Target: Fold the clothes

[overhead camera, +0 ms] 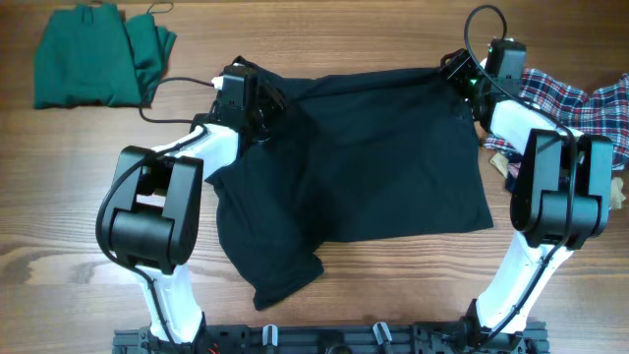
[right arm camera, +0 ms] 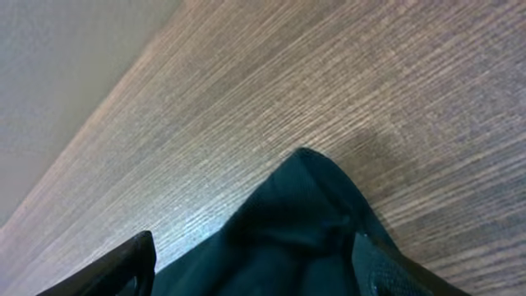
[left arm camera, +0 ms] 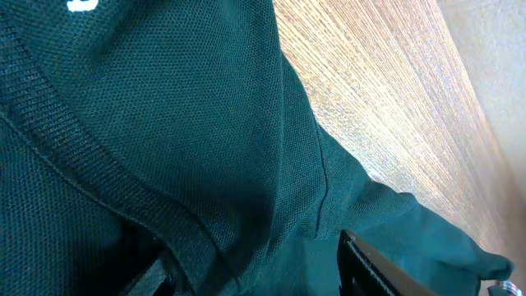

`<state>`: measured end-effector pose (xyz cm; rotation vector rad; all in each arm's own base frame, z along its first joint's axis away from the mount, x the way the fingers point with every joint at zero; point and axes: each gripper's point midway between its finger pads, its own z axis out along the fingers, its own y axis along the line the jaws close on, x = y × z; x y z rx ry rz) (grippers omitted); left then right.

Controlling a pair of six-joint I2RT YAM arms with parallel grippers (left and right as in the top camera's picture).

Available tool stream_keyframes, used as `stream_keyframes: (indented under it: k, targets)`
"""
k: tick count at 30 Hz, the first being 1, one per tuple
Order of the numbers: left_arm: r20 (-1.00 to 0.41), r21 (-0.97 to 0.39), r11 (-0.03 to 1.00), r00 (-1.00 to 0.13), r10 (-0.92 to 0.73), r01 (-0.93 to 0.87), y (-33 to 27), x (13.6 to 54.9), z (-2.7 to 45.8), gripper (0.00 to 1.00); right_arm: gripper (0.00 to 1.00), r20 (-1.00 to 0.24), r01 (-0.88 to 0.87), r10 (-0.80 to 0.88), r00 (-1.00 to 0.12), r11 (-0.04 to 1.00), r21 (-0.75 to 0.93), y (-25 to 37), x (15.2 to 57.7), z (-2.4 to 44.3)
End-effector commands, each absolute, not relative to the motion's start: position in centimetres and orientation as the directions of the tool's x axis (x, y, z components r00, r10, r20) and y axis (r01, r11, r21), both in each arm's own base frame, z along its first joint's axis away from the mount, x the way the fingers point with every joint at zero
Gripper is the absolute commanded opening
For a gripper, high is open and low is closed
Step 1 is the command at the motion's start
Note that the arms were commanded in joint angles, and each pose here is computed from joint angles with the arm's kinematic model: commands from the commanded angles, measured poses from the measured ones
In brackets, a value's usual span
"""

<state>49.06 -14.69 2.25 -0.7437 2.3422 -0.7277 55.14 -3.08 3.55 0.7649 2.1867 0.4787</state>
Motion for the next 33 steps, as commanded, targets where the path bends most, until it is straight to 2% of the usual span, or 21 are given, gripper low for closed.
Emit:
stream_keyframes:
  k: [1,6,11,16,20,25,29,31,33]
  targets:
    - [-0.35,-0.639,0.694,-0.678,-0.646,-0.331,-14.5,49.6,2.3,0.59,0.76,-0.522,0.388,0.662,-0.538,0.744,0.544,-3.1,55.2,2.3]
    - [-0.35,-0.639,0.694,-0.679,-0.646,-0.331,-14.5,49.6,2.3,0.59,0.76,-0.549,0.402,0.638,-0.54,0.768,0.498,-3.8,55.1,1.2]
    - [-0.35,-0.639,0.694,-0.679,-0.646,-0.331,-14.5,49.6,2.3,0.59,0.77,-0.665,0.287,0.483,-0.569,0.875,0.39,-4.2,56.0,1.5]
    - [-0.343,-0.632,0.696,-0.683,-0.645,-0.34,-14.4,49.3,2.1,0.59,0.74,-0.73,0.226,0.413,-0.545,0.911,0.346,-4.3,56.9,2.7]
    - [-0.343,-0.632,0.696,-0.683,-0.645,-0.34,-14.4,49.3,2.1,0.59,0.71,-0.727,0.158,0.388,-0.566,0.917,0.367,-3.1,56.9,2.8]
    - [-0.34,-0.63,0.697,-0.685,-0.644,-0.343,-14.4,49.3,2.0,0.59,0.68,-0.703,0.17,0.392,-0.594,0.915,0.366,-3.0,56.5,1.5]
    - [-0.338,-0.628,0.697,-0.686,-0.644,-0.345,-14.4,49.2,1.9,0.59,0.6,-0.677,0.186,0.399,-0.619,0.911,0.367,-3.0,56.0,0.4]
    - [-0.338,-0.628,0.698,-0.686,-0.644,-0.345,-14.4,49.2,1.9,0.55,0.59,-0.673,0.172,0.398,-0.624,0.909,0.379,-2.7,56.0,0.4]
    - [-0.337,-0.628,0.698,-0.687,-0.644,-0.346,-14.4,49.2,1.9,0.45,0.58,-0.666,0.154,0.399,-0.63,0.905,0.396,-2.2,55.9,0.5]
